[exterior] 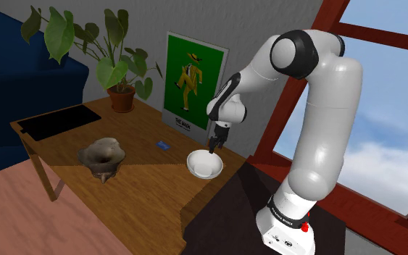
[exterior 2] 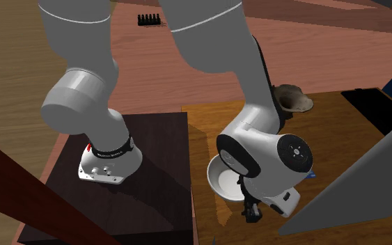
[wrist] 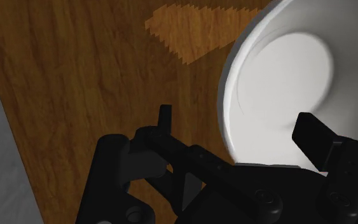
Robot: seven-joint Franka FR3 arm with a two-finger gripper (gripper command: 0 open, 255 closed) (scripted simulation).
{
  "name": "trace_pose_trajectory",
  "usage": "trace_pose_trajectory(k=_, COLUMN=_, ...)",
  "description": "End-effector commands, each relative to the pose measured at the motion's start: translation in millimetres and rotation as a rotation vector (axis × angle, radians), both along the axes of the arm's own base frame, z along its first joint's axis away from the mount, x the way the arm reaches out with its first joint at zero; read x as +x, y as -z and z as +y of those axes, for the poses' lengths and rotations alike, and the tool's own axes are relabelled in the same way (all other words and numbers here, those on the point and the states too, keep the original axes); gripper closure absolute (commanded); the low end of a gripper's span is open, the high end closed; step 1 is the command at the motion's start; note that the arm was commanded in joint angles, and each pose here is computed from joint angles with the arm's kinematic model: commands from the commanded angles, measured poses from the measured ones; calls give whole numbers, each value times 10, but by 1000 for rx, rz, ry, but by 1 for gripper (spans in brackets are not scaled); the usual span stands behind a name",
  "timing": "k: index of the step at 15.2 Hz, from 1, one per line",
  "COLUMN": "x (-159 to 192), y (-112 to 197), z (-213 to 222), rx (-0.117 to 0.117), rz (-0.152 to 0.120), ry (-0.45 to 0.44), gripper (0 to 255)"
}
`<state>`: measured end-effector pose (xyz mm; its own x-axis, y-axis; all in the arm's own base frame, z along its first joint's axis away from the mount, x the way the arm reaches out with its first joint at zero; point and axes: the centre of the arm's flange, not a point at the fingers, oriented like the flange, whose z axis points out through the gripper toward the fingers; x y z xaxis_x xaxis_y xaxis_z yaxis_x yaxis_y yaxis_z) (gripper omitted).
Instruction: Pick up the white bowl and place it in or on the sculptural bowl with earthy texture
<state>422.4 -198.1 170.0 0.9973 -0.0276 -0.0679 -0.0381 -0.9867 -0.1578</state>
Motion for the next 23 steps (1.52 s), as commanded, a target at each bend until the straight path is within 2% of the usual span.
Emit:
trace_pose_trajectory(k=1, x=-5, y=101, z=17, rx=0, rz=-1, ry=0, gripper=0)
trace_pose_trajectory(k=4, x=-13, y=235, z=39, rx=0, rz=-1, ry=0, gripper=0)
trace_pose_trajectory(k=11, x=-13, y=234, z=39, rx=0, rz=-1, ry=0, gripper=0)
trace_pose_trajectory(k=12, x=-13, y=234, z=39, rx=0, rz=-1, ry=0, gripper=255)
trace_pose_trajectory(k=21, x=-13, y=235, z=39, rx=0, rz=-1, ry=0, gripper=255)
trace_pose_trajectory(k=23, x=-13, y=129, z=39, rx=0, rz=-1, ry=0, gripper=255)
